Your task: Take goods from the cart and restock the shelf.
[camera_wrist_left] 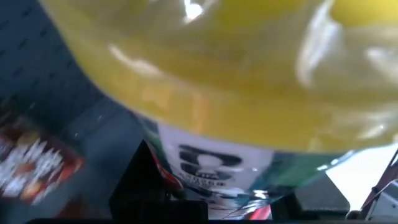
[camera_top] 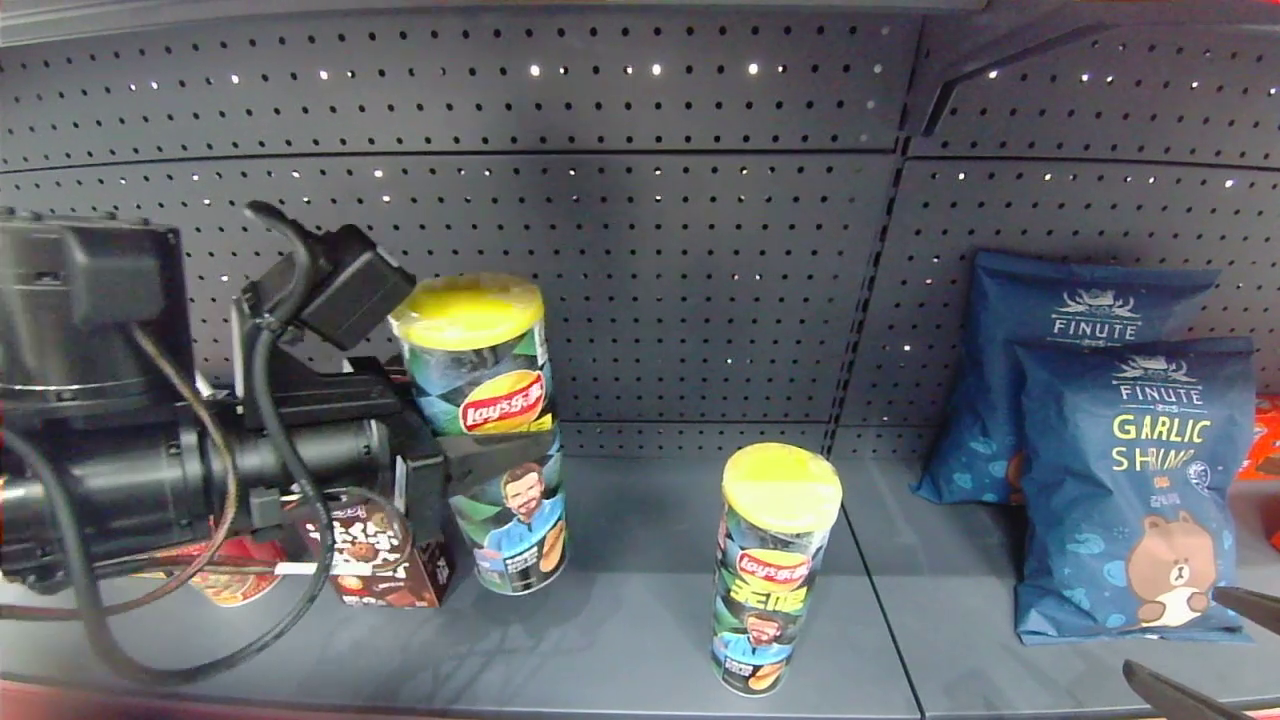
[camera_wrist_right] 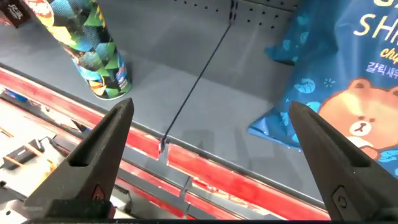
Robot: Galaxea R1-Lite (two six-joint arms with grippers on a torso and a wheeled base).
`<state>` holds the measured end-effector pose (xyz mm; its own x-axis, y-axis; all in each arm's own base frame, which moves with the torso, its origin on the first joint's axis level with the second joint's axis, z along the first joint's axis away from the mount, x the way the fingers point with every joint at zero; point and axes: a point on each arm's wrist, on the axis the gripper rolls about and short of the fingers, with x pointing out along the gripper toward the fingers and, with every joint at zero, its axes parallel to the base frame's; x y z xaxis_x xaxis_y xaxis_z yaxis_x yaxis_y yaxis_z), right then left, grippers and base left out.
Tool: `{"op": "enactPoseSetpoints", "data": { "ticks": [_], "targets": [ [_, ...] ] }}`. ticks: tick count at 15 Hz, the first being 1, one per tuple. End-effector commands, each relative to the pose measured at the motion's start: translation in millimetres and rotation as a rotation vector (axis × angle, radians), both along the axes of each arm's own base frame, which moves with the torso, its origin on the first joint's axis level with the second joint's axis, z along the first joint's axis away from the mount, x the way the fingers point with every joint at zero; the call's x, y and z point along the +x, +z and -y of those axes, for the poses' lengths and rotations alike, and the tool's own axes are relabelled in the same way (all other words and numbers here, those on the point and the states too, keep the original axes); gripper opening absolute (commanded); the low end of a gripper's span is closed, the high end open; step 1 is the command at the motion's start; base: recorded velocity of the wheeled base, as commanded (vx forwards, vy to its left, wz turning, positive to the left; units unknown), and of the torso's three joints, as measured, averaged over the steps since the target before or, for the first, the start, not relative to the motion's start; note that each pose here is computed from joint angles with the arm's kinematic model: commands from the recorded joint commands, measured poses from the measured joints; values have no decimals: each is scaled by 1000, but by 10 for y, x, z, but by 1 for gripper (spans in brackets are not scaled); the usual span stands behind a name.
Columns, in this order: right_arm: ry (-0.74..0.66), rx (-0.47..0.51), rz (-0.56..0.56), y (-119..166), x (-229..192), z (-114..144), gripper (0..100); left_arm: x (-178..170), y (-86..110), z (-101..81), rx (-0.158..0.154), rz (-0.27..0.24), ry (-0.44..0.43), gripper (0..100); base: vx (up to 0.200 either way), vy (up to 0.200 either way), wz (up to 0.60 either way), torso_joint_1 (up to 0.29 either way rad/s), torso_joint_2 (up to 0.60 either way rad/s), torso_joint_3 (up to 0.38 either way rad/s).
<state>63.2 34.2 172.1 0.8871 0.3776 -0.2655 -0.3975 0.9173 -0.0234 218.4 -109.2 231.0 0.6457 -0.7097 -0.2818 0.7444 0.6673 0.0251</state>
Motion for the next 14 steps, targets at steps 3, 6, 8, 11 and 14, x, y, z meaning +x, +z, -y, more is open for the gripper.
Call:
{"op": "enactPoseSetpoints", "data": {
  "ticks": [3, 6, 8, 11, 14],
  "targets": [
    [22, -6, -20, -4, 31, -40, 100, 616, -177, 305, 23, -57, -30, 0, 0, 0, 0, 0, 0, 0],
    [32, 9, -28, -9, 30, -43, 100, 1017, -339, 516, -31, -24, -109, 0, 0, 0, 0, 0, 0, 0],
    [38, 9, -31, -13, 28, -43, 100, 1180, -405, 678, -36, -20, -139, 0, 0, 0, 0, 0, 0, 0],
    [41, 10, -31, -10, 31, -46, 100, 1313, -525, 797, -41, -27, -180, 0, 0, 0, 0, 0, 0, 0],
    [43, 8, -37, -18, 37, -50, 100, 1414, -645, 893, -70, -23, -265, 0, 0, 0, 0, 0, 0, 0]
  ]
}}
